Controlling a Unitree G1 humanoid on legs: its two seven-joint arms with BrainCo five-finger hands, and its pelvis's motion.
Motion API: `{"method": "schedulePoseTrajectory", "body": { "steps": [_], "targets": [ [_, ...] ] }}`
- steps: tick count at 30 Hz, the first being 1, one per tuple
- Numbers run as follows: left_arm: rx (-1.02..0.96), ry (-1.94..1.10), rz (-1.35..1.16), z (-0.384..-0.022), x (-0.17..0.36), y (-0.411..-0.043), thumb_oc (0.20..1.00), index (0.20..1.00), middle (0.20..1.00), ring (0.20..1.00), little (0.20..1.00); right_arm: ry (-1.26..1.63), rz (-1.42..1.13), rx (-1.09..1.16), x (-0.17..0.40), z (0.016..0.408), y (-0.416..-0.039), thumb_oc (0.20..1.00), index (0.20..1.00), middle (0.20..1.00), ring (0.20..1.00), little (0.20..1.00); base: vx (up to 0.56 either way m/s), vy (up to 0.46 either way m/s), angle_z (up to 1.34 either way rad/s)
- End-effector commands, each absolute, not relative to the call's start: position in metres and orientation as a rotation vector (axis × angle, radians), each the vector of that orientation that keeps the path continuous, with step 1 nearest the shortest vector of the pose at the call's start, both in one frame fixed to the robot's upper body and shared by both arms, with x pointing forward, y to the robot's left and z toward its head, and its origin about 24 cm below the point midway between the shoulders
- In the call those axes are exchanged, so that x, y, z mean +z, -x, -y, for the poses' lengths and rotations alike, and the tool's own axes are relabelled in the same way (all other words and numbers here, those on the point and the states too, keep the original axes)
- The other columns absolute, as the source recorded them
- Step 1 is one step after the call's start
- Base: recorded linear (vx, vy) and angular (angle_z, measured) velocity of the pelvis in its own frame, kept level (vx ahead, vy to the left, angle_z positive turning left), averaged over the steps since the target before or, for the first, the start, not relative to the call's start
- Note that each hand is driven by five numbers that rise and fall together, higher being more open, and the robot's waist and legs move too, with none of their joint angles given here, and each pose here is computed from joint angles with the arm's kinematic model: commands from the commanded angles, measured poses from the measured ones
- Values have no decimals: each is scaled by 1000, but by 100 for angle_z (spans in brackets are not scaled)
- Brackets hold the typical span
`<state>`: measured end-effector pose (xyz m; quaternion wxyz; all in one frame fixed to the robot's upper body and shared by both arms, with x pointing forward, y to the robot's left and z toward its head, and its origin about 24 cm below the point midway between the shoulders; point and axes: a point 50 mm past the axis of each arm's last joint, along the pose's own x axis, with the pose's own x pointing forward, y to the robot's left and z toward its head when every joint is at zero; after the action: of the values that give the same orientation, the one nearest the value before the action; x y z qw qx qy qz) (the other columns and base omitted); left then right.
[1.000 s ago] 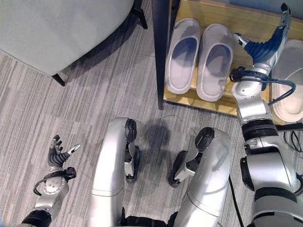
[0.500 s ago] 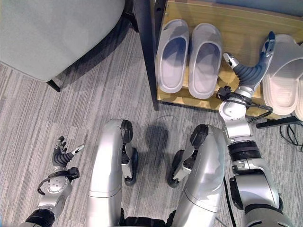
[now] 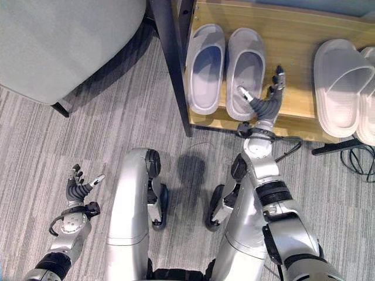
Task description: Arrange the slippers neatly on the shoe rack.
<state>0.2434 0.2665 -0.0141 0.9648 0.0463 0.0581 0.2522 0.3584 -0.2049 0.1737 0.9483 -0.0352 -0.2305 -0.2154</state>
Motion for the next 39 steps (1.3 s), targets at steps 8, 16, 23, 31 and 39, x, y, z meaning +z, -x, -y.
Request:
{"method": "schedulePoseTrajectory", "body": {
  "steps": [8,16,23,31,39],
  "targets": [
    [548,-110,-140,-268,-23,-233,1000,1000,1000,1000,1000,-20,551,-348,181,189,-349,1000,1000,1000,1000,1000,0,0,0],
    [550,-112,-148,-268,-24,-234,1000,1000,1000,1000,1000,-63,543,-287,179,174,-350,1000,1000,1000,1000,1000,0,0,0],
    [539,-116,-156,-267,-26,-234,1000,1000,1000,1000,1000,-75,533,-247,178,168,-351,1000,1000,1000,1000,1000,0,0,0],
    [541,-116,-170,-267,-29,-233,1000,1000,1000,1000,1000,-75,526,-218,176,165,-350,1000,1000,1000,1000,1000,0,0,0],
    [532,-123,-177,-265,-31,-232,1000,1000,1000,1000,1000,-38,524,-183,176,160,-351,1000,1000,1000,1000,1000,0,0,0]
  ]
}}
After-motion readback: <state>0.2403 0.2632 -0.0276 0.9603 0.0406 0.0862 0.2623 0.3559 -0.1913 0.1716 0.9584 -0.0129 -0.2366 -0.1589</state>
